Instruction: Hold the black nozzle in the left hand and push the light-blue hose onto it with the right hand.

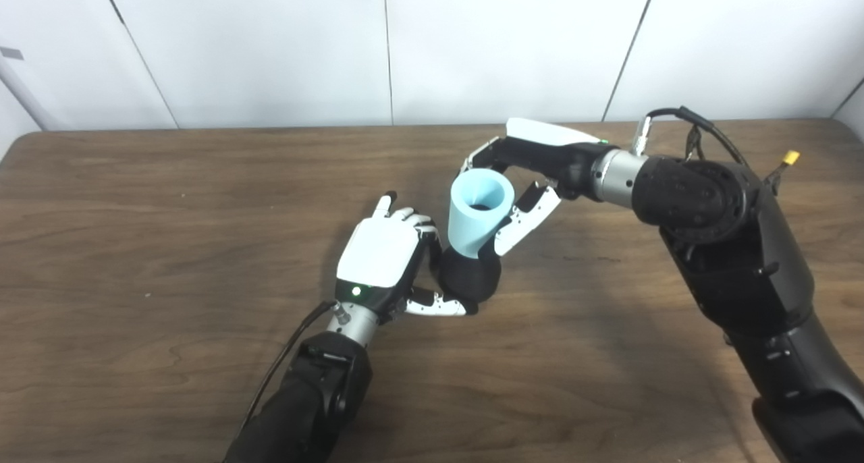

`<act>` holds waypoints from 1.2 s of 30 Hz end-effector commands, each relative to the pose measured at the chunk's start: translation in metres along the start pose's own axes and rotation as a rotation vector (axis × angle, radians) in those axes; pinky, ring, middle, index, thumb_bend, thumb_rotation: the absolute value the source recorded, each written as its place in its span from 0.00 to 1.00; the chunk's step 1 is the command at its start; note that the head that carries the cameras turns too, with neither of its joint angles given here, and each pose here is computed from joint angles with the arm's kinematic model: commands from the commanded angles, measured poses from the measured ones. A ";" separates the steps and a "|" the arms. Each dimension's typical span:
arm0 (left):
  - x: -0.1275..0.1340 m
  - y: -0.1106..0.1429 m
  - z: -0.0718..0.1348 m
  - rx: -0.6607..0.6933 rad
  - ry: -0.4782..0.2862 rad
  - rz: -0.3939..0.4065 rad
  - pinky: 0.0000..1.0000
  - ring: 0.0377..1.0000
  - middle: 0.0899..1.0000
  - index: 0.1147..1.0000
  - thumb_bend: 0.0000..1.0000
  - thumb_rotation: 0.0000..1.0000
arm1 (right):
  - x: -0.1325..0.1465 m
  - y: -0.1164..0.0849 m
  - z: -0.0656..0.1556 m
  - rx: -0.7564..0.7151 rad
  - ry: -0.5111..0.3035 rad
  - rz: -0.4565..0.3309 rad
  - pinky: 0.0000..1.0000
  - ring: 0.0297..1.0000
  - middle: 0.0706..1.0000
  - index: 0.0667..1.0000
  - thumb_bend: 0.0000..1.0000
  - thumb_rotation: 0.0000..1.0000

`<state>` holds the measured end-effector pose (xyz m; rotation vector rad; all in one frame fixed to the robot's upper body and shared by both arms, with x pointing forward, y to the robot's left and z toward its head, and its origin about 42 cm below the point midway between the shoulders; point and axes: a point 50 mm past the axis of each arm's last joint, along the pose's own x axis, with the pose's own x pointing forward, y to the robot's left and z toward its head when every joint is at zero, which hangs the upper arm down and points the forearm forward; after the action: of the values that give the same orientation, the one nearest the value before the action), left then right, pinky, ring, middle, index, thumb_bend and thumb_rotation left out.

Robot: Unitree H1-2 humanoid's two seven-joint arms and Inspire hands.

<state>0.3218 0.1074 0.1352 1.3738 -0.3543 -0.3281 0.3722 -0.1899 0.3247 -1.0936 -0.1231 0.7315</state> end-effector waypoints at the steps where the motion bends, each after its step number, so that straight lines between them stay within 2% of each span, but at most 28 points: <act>1: -0.014 -0.029 0.003 -0.023 -0.025 -0.131 0.99 0.83 0.75 0.59 0.85 0.20 | -0.005 -0.023 0.009 -0.038 -0.031 -0.081 0.79 0.84 0.78 0.65 1.00 0.37; 3: -0.014 -0.030 0.004 -0.050 -0.018 -0.117 1.00 0.83 0.76 0.64 0.92 0.22 | -0.005 -0.024 0.009 -0.030 -0.037 -0.087 0.79 0.84 0.77 0.66 1.00 0.38; 6: -0.014 -0.030 0.005 -0.081 -0.002 -0.091 0.99 0.84 0.77 0.72 0.98 0.24 | -0.005 -0.026 0.010 -0.025 -0.042 -0.093 0.78 0.82 0.76 0.65 1.00 0.39; 11: -0.013 -0.016 0.011 -0.111 0.023 -0.065 0.92 0.84 0.81 0.81 1.00 0.31 | -0.006 -0.028 0.010 -0.039 -0.040 -0.101 0.76 0.81 0.73 0.64 1.00 0.41; 14: -0.013 -0.005 0.017 -0.132 0.031 -0.040 0.89 0.84 0.80 0.80 1.00 0.32 | -0.007 -0.027 0.009 -0.034 -0.038 -0.105 0.74 0.80 0.74 0.64 1.00 0.40; 17: -0.011 0.007 0.021 -0.139 0.036 -0.027 0.90 0.84 0.81 0.79 1.00 0.31 | -0.008 -0.025 0.007 -0.036 -0.043 -0.106 0.75 0.81 0.75 0.64 1.00 0.40; 24: -0.006 0.024 0.025 -0.118 0.043 -0.037 0.93 0.85 0.82 0.76 1.00 0.34 | -0.007 -0.023 0.003 -0.022 -0.044 -0.102 0.79 0.82 0.75 0.64 1.00 0.37; 28: -0.005 0.030 0.026 -0.115 0.049 -0.047 0.96 0.87 0.83 0.79 1.00 0.34 | -0.006 -0.023 0.002 -0.024 -0.044 -0.102 0.80 0.83 0.75 0.64 1.00 0.37; 34: -0.002 0.042 0.024 -0.093 0.058 -0.030 0.93 0.85 0.83 0.77 1.00 0.35 | -0.004 -0.022 0.001 -0.023 -0.041 -0.104 0.78 0.82 0.75 0.64 1.00 0.38; 36: 0.000 0.046 0.023 -0.092 0.065 -0.011 0.90 0.84 0.82 0.73 1.00 0.33 | -0.004 -0.021 0.001 -0.023 -0.035 -0.103 0.78 0.82 0.75 0.64 1.00 0.39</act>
<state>0.3083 0.1018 0.1644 1.3016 -0.2097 -0.3454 0.3773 -0.1932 0.3261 -1.0676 -0.1603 0.7031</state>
